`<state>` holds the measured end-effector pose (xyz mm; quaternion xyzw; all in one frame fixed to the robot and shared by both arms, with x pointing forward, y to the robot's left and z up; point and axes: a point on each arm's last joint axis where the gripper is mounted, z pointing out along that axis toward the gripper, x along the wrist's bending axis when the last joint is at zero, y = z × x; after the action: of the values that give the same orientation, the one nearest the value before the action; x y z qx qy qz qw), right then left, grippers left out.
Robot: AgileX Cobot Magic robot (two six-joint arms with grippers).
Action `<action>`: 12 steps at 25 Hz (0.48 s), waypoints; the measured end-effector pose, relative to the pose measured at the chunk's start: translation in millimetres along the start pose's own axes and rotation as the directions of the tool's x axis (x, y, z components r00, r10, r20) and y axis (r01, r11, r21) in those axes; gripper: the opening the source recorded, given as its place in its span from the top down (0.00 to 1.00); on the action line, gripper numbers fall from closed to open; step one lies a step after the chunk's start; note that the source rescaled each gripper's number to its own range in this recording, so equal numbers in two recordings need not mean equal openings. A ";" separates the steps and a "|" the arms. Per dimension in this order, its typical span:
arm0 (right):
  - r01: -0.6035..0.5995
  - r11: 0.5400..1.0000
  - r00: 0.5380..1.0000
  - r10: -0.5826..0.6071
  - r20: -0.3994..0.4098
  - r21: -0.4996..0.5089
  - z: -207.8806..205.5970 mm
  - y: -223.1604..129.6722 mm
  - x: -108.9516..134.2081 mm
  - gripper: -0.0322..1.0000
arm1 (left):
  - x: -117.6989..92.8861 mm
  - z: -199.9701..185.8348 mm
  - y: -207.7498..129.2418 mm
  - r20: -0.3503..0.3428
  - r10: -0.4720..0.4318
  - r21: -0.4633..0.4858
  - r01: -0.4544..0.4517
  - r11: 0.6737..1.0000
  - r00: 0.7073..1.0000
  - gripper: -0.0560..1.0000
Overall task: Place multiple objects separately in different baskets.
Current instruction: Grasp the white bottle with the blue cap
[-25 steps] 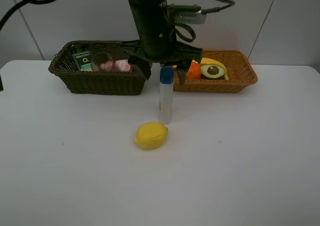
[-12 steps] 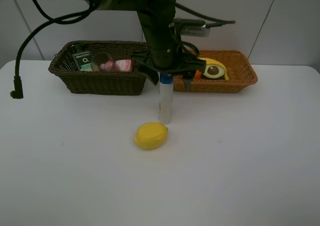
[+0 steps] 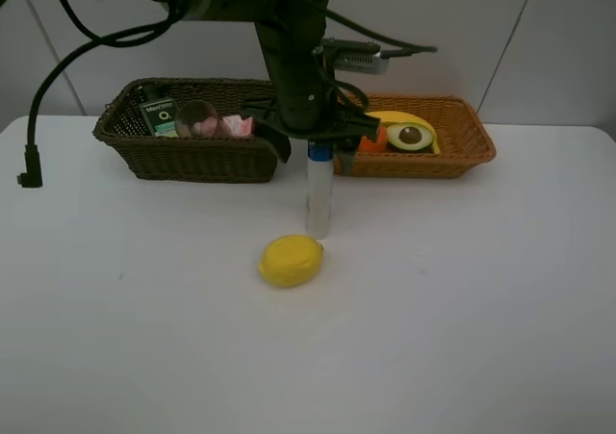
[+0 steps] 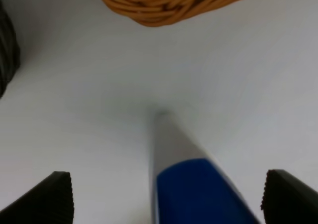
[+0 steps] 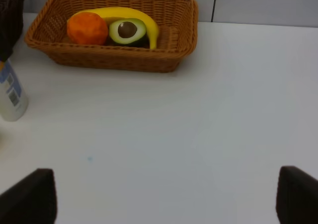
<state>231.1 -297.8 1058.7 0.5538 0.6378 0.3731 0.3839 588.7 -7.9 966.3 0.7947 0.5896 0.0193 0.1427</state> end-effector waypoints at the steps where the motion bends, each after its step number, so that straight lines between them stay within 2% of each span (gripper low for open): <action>1: 0.000 1.000 1.000 0.000 0.000 0.000 0.0 0.0 0.0 0.10 | 0.5 0.5 0.1 -0.002 0.000 0.002 0.000 1.000 1.000 0.00; 12: 0.000 1.000 1.000 0.000 0.000 0.000 0.0 0.0 0.0 0.10 | 2.3 14.7 -2.6 -0.019 0.025 0.038 -0.024 0.999 1.000 0.00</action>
<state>231.1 -297.8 1058.7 0.5538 0.6378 0.3731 0.3839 589.8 -8.0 951.3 0.8043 0.5814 0.0177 0.1217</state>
